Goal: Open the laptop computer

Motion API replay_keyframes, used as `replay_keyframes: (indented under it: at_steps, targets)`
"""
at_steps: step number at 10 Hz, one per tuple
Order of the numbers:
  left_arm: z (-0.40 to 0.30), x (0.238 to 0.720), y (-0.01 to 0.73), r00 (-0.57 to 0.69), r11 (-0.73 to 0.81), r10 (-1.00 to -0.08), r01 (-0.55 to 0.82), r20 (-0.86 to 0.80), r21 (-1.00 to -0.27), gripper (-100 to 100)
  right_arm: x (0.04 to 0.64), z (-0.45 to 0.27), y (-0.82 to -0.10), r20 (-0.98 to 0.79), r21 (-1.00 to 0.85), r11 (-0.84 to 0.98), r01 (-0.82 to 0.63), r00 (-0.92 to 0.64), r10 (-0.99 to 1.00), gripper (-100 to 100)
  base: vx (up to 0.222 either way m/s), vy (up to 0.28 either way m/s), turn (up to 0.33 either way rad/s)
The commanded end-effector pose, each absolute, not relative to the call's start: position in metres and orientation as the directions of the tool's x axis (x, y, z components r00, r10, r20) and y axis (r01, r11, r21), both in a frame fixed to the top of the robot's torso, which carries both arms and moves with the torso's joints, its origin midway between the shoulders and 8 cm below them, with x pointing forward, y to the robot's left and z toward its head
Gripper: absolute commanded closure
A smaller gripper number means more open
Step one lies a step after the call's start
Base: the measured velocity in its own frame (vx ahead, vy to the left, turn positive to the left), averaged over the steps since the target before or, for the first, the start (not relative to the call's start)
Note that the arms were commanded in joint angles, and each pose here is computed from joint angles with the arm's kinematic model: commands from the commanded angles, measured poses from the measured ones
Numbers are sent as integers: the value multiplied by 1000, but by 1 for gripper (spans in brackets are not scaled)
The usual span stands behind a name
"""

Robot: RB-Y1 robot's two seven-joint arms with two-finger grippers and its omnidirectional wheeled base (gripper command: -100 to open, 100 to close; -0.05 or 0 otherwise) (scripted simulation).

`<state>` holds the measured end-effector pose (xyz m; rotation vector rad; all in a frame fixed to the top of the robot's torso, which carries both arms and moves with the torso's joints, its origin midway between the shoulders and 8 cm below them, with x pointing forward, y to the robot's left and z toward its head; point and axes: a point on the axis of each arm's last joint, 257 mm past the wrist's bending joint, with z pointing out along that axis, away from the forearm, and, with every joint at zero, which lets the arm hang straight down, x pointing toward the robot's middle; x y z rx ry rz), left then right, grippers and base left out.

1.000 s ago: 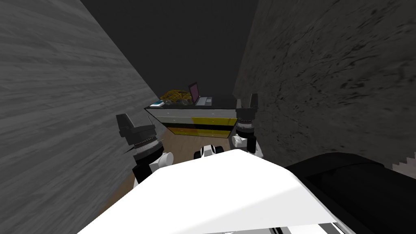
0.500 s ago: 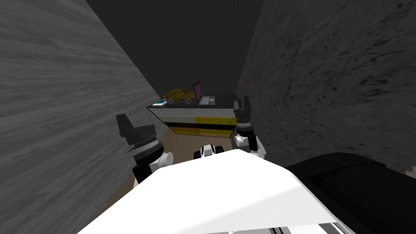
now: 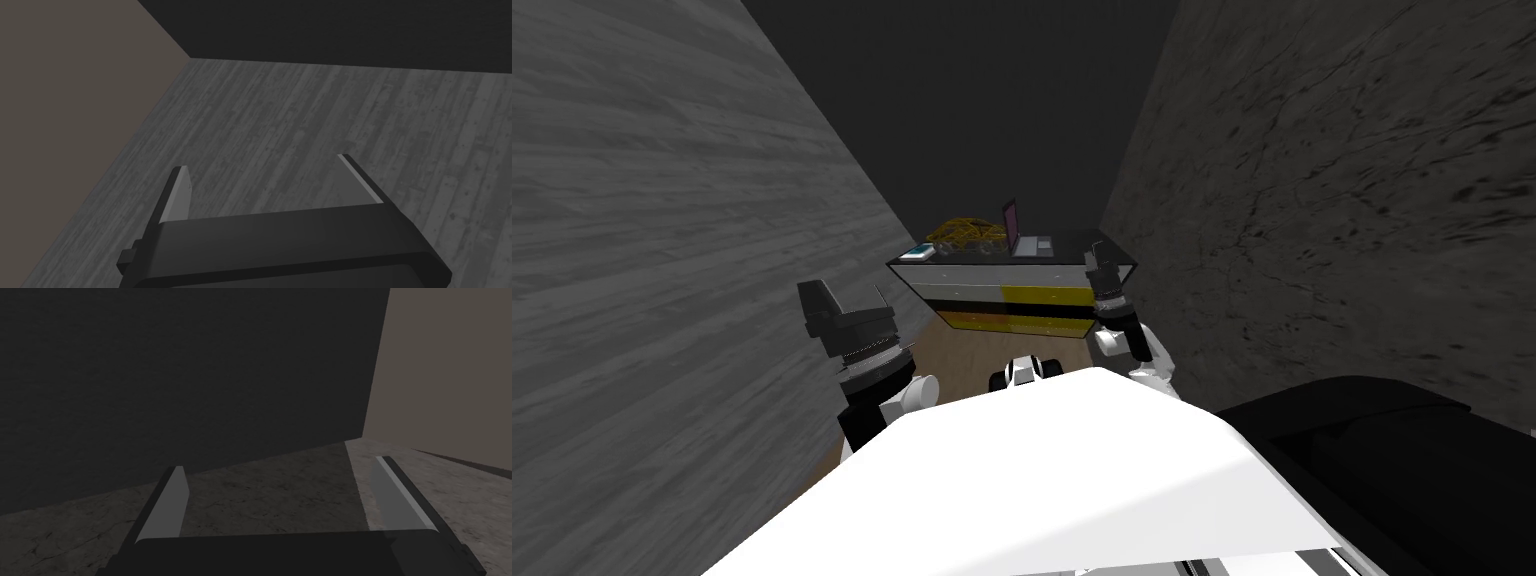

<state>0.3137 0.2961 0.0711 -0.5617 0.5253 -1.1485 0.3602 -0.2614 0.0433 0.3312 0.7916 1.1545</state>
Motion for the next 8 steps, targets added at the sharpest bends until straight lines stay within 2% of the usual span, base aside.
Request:
replay_keyframes:
  at_steps: [1, 8]
  targets:
    - [71, 314, 296, 322, 305, -942, 691, -99, -656, 0, 374, 32, -268, -485, 592, 486, -643, 198, 852, -100, -7, 152, 12]
    - [71, 314, 296, 322, 305, -942, 691, -99, -656, 0, 418, 7, -308, -740, 453, 747, -487, 261, 619, -100, 12, 200, 11]
